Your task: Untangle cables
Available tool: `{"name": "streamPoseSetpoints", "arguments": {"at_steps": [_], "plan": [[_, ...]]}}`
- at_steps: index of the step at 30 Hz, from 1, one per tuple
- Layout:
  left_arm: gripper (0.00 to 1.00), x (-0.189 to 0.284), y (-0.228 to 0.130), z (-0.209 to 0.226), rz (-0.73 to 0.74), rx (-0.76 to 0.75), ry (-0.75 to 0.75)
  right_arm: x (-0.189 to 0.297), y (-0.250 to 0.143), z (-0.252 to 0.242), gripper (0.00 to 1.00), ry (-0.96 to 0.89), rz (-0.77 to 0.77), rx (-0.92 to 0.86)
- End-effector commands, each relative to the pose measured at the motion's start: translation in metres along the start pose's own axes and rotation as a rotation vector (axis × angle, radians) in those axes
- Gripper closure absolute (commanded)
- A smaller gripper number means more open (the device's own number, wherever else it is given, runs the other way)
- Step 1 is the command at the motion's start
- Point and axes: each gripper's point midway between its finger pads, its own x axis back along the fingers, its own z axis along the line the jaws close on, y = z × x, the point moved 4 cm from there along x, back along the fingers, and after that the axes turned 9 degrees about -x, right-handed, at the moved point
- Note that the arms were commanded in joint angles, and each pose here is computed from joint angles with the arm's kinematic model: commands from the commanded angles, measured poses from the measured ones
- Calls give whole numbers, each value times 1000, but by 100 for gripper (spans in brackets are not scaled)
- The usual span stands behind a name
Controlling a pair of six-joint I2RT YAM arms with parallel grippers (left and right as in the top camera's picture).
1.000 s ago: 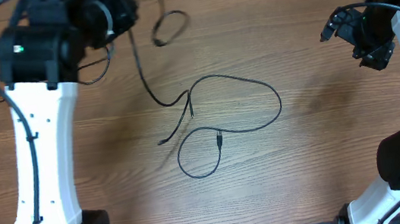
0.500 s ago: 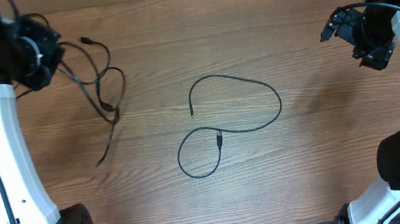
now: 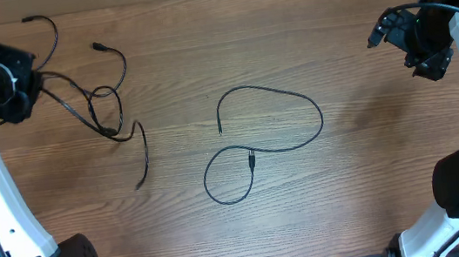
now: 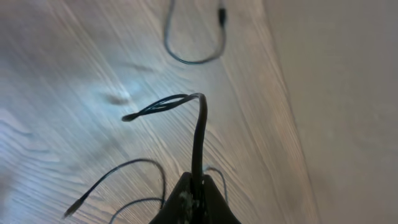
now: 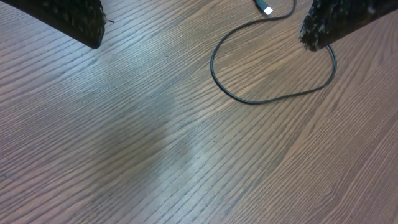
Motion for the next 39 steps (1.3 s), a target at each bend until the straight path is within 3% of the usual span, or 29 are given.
{"name": "streamPoseSetpoints", "arguments": {"at_steps": [1, 17, 24, 26, 28, 36, 39], "plan": [[95, -10, 5, 20, 4, 59, 52, 6, 0, -1, 0, 6, -18, -4], [95, -51, 82, 140, -160, 296, 204, 6, 0, -1, 0, 6, -18, -4], [92, -60, 114, 191, -269, 185, 439, 5, 0, -1, 0, 5, -18, -4], [85, -69, 116, 198, -246, 195, 457, 5, 0, -1, 0, 5, -18, -4], [65, -84, 114, 207, -202, 205, 475, 6, 0, -1, 0, 5, -18, -4], [59, -138, 92, 226, 51, 142, 484, 5, 0, -1, 0, 5, -18, -4], [49, -151, 80, 245, 137, 179, 561, 6, 0, -1, 0, 6, -18, -4]]}}
